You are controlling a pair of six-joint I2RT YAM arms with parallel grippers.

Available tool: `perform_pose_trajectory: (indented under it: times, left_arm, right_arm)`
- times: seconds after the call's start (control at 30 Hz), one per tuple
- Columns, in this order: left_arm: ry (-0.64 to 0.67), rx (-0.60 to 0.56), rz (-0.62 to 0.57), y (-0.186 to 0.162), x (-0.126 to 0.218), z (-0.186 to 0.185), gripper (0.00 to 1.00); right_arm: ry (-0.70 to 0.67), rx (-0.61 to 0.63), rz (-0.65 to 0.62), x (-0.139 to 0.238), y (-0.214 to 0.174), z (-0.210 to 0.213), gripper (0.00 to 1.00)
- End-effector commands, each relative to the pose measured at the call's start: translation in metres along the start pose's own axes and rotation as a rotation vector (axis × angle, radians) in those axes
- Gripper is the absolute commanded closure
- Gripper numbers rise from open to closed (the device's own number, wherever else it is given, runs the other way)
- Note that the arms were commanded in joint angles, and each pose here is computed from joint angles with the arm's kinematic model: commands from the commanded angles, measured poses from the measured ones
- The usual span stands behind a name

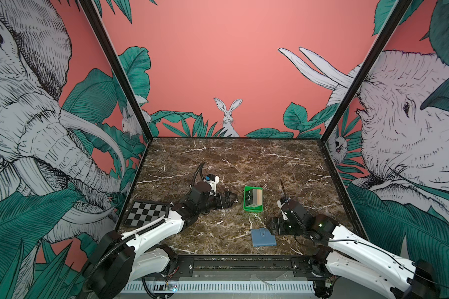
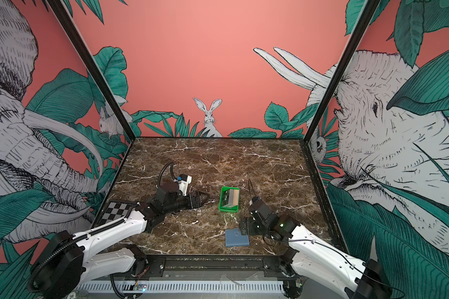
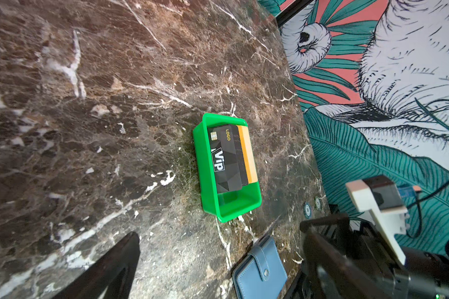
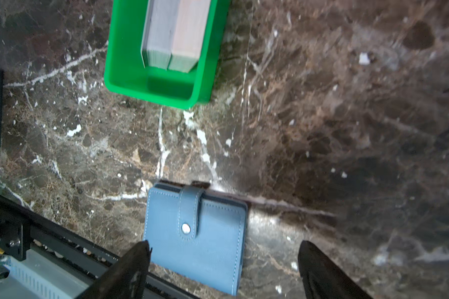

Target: Put the credit cards into the card holder

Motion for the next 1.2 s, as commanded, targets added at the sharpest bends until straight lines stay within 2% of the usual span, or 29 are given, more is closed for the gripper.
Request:
perform_pose_trajectory:
  times: [0.0,0.2,0.33,0.43,1.17]
  left_arm:
    - [0.001,-0.058,-0.084,0.017,0.011,-0.011,0.01]
    - [-0.004,-0.089,-0.118,0.027,0.017,-0.018,0.01]
    - [-0.055,-0.113,-0.141,0.031,0.02,-0.025,0.01]
    - [-0.016,-0.097,-0.148,0.031,0.024,-0.023,0.01]
    - [-0.012,-0.113,-0.146,0.027,0.034,-0.023,0.01]
  right_arm:
    - [-0.024,-0.075,0.069,0.003,-0.021,-0.011,0.12]
    - [0.049,-0.069,0.143,0.0,-0.036,-0.009,0.12]
    - [0.097,-0.033,0.179,-0.004,-0.038,-0.001,0.11]
    - [0.149,-0.02,0.203,-0.008,-0.039,0.007,0.11]
    - [0.303,0.117,0.248,-0.031,-0.028,0.074,0.1]
Point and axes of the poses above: each gripper's point midway between its finger pads, its own x axis back along the fingers, its own z axis along the line the jaws close on, y = z × x, the point moved 8 cm from there along x, back along the fingers, and after that the axes turned 7 degrees about -x, right-handed, at the moved point
